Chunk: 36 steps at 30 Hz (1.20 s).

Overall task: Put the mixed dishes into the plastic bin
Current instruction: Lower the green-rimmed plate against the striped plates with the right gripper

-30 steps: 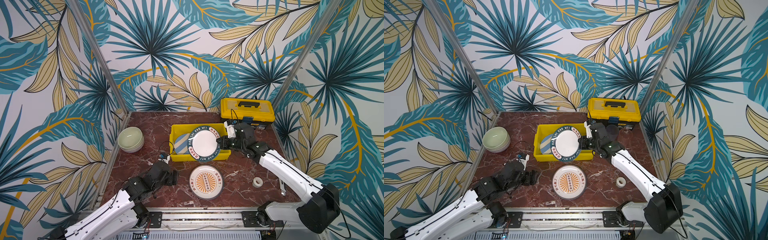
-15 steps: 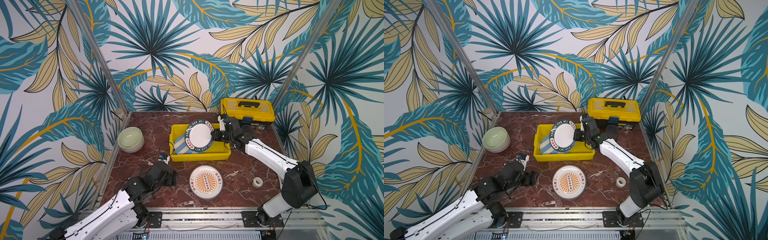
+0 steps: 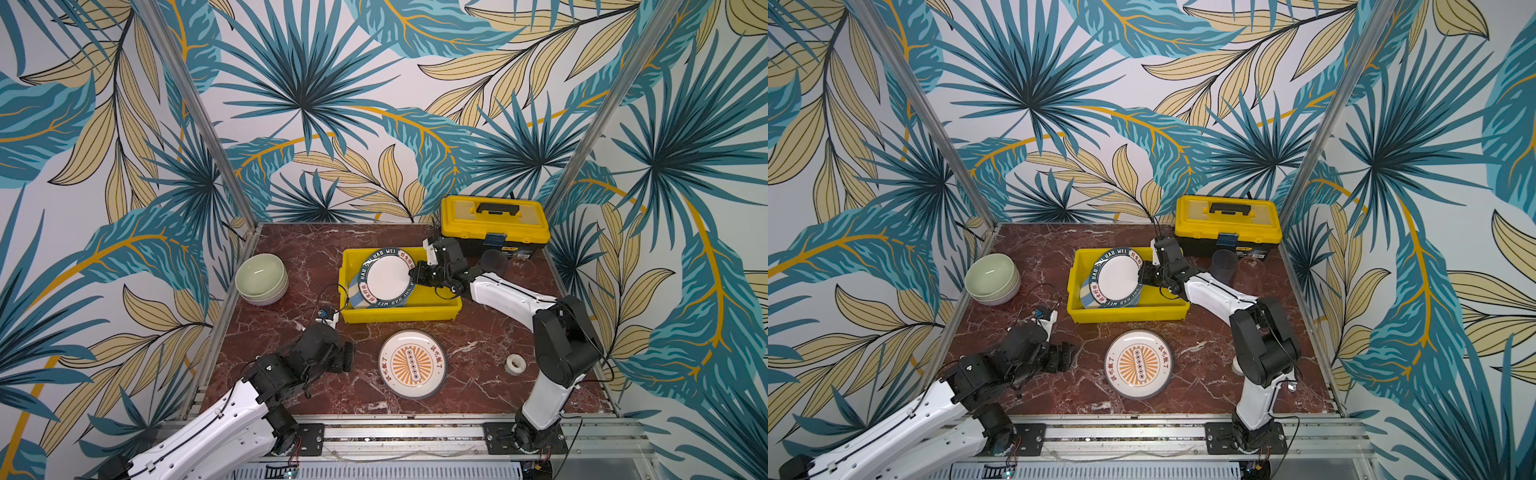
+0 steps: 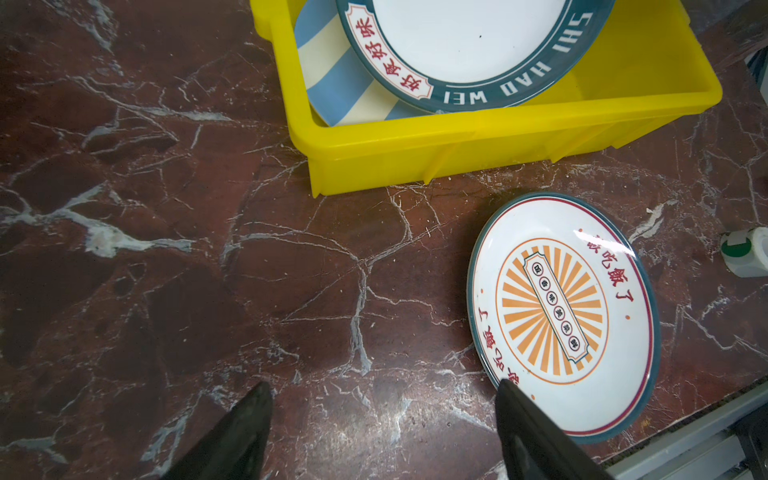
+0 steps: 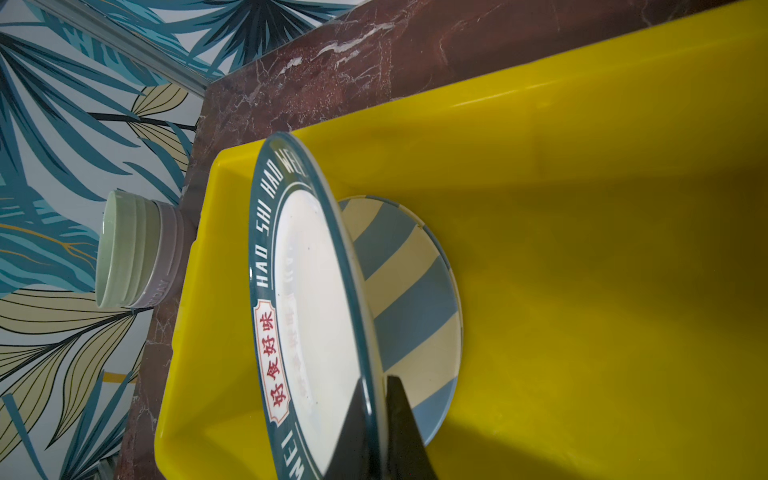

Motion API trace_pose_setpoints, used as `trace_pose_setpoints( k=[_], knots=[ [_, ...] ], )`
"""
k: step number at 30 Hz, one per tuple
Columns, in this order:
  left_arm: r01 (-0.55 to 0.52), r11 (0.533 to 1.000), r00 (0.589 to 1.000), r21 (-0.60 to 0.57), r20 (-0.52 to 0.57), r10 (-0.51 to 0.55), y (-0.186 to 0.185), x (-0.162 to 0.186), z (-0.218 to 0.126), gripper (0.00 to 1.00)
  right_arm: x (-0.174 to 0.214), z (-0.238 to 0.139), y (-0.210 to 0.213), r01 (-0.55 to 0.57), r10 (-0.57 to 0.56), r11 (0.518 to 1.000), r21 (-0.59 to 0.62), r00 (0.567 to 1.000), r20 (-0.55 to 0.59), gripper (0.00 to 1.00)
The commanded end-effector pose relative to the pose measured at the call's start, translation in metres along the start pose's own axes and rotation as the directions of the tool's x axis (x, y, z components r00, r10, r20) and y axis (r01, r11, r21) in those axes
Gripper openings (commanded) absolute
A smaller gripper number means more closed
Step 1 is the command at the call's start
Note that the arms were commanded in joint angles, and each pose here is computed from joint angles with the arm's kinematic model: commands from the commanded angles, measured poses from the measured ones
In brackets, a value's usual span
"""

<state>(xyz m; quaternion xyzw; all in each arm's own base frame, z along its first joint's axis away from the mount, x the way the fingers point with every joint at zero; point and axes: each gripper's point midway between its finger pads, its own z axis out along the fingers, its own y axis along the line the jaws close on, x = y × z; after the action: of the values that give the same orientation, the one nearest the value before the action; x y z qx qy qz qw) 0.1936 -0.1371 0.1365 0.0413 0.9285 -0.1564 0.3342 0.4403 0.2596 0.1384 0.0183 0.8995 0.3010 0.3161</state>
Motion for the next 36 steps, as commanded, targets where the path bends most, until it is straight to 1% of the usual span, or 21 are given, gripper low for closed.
trace_pose_setpoints(
  k=[1, 6, 20, 29, 36],
  knots=[
    [-0.008, 1.000, 0.999, -0.003, 0.035, 0.008, -0.001, -0.011, -0.008, 0.85, -0.017, 0.002, 0.021, -0.010, 0.014, 0.995, -0.099, 0.999, 0.042, 0.00],
    [-0.008, 1.000, 0.999, -0.005, 0.037, 0.008, 0.000, -0.011, -0.008, 0.85, -0.007, 0.014, 0.016, -0.033, 0.033, 0.994, -0.108, 0.999, 0.000, 0.00],
    [-0.005, 1.000, 0.999, -0.012, 0.047, 0.005, 0.002, -0.012, -0.009, 0.85, 0.013, 0.036, 0.004, -0.072, 0.064, 0.991, -0.114, 0.996, -0.066, 0.00],
    [-0.002, 1.000, 0.999, -0.014, 0.046, 0.002, 0.002, -0.012, -0.010, 0.85, 0.022, 0.046, -0.003, -0.088, 0.078, 0.990, -0.108, 0.993, -0.093, 0.06],
    [0.000, 1.000, 0.999, -0.018, 0.048, 0.001, 0.003, -0.013, -0.010, 0.85, 0.025, 0.049, -0.009, -0.087, 0.078, 0.992, -0.091, 0.992, -0.101, 0.19]
  ],
)
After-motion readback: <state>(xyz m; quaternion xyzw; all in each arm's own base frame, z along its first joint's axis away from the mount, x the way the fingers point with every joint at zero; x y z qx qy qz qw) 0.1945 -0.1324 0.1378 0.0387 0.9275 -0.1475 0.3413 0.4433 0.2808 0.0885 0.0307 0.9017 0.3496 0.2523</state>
